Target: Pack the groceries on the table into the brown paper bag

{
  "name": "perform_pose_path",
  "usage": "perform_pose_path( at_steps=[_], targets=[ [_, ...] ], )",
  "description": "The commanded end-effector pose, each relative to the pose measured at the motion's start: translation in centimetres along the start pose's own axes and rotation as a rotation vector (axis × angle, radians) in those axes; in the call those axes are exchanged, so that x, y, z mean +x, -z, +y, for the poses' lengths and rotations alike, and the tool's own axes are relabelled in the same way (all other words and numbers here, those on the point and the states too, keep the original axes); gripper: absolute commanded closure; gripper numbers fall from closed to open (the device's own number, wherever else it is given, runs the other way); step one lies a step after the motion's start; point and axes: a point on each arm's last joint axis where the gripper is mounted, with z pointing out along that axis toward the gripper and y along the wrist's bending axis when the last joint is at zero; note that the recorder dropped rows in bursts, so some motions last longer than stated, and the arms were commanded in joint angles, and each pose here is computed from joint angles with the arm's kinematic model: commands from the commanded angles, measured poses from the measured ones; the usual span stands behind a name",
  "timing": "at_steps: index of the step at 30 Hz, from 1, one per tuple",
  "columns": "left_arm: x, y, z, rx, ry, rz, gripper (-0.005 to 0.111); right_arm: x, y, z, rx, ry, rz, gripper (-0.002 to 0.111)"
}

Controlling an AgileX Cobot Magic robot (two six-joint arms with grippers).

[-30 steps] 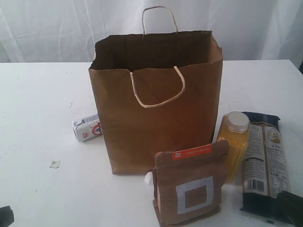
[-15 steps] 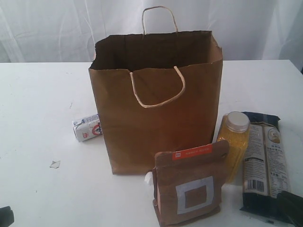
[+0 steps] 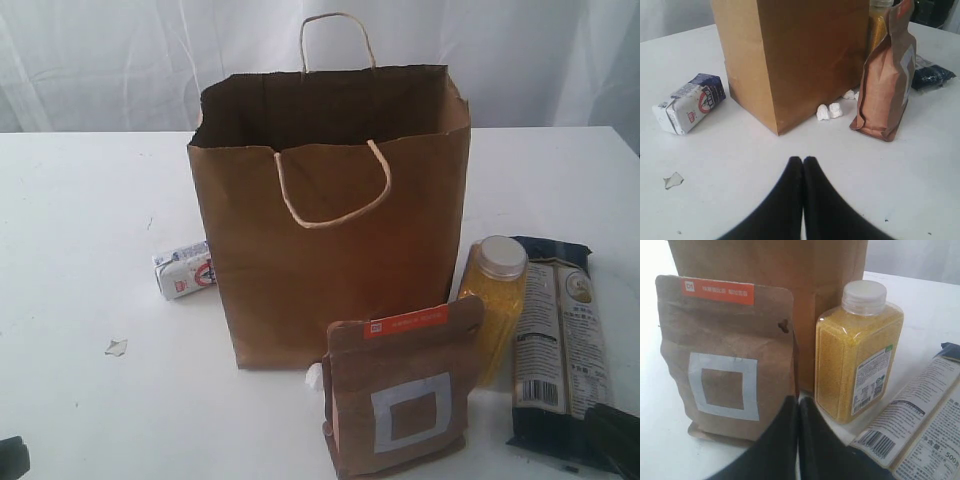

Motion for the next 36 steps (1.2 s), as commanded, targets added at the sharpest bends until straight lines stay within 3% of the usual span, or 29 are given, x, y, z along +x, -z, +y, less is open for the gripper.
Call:
perform_pose_path(
  at_steps=[1, 7, 11, 15, 18, 21, 33, 36],
  targets=[
    [0.1, 0.0, 0.0, 0.006, 0.001, 0.001, 0.107, 0.1, 0.0, 0.0, 0.003, -0.004, -0.008, 0.108],
    [0.1, 0.0, 0.0, 0.006, 0.001, 0.001, 0.107, 0.1, 0.0, 0.0, 0.004, -0.003, -0.006, 0.108],
    [0.1, 0.0, 0.0, 0.006, 0.001, 0.001, 0.107, -0.6, 0.0, 0.1, -0.023, -0.212, -0.073, 0.108],
    [0.1, 0.0, 0.0, 0.006, 0.001, 0.001, 0.107, -2.7, 0.4, 0.6, -0.106, -0.265, -0.303, 0.108],
    [0.1, 0.0, 0.0, 0.006, 0.001, 0.001, 0.107, -4.8, 1.5, 1.0, -0.175, -0.187, -0.557, 0.108],
    [0.1, 0.0, 0.0, 0.006, 0.001, 0.001, 0.107, -5.8, 2.2, 1.2, -0.204, -0.159, -0.679, 0.108],
    [0.1, 0.0, 0.0, 0.006, 0.001, 0.001, 0.107, -6.5, 2.6, 1.3, -0.215, -0.184, -0.709, 0.108],
    [0.1, 0.0, 0.0, 0.006, 0.001, 0.001, 0.107, -6.4, 2.6, 1.3, -0.250, -0.281, -0.695, 0.108]
  ],
)
